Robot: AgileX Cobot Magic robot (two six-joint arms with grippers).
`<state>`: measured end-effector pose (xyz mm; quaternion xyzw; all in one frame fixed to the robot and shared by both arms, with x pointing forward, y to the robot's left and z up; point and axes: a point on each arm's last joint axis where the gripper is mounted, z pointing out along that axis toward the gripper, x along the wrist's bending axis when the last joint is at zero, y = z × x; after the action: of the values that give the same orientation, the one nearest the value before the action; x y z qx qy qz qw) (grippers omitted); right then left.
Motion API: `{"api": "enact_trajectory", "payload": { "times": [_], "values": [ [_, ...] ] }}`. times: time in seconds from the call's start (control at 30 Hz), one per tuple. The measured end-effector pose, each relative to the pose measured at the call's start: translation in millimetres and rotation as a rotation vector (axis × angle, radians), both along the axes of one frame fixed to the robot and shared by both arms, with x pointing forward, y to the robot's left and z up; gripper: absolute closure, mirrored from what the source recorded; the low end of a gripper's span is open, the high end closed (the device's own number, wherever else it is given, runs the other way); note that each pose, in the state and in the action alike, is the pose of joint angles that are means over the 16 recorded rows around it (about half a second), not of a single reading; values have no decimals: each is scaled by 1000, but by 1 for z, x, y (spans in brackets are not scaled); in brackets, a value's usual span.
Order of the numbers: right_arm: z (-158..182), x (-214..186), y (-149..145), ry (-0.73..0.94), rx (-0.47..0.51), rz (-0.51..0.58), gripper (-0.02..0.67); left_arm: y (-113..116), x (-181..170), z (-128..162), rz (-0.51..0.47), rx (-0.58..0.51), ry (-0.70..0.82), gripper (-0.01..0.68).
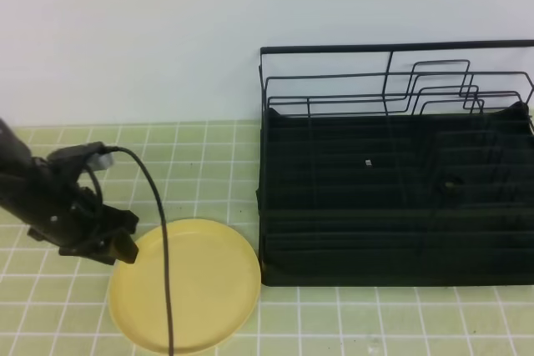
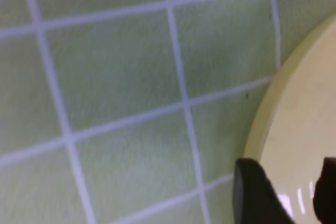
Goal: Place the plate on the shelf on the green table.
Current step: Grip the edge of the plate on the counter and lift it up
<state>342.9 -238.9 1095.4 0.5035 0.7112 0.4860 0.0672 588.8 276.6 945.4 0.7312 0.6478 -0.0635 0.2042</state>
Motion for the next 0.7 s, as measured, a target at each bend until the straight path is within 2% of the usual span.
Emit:
{"api": "enact_trajectory", "payload": {
  "times": [0.17, 0.43, 0.7],
  "values": [
    [0, -1, 1, 10, 5, 11, 652, -9, 7, -11, -43, 27, 11, 473],
    [-1, -3, 2, 24, 6, 27, 652, -13, 13, -22, -72, 57, 32, 595],
    [-1, -3, 2, 27, 5, 30, 652, -12, 18, -10, -79, 73, 28, 670]
  ]
}}
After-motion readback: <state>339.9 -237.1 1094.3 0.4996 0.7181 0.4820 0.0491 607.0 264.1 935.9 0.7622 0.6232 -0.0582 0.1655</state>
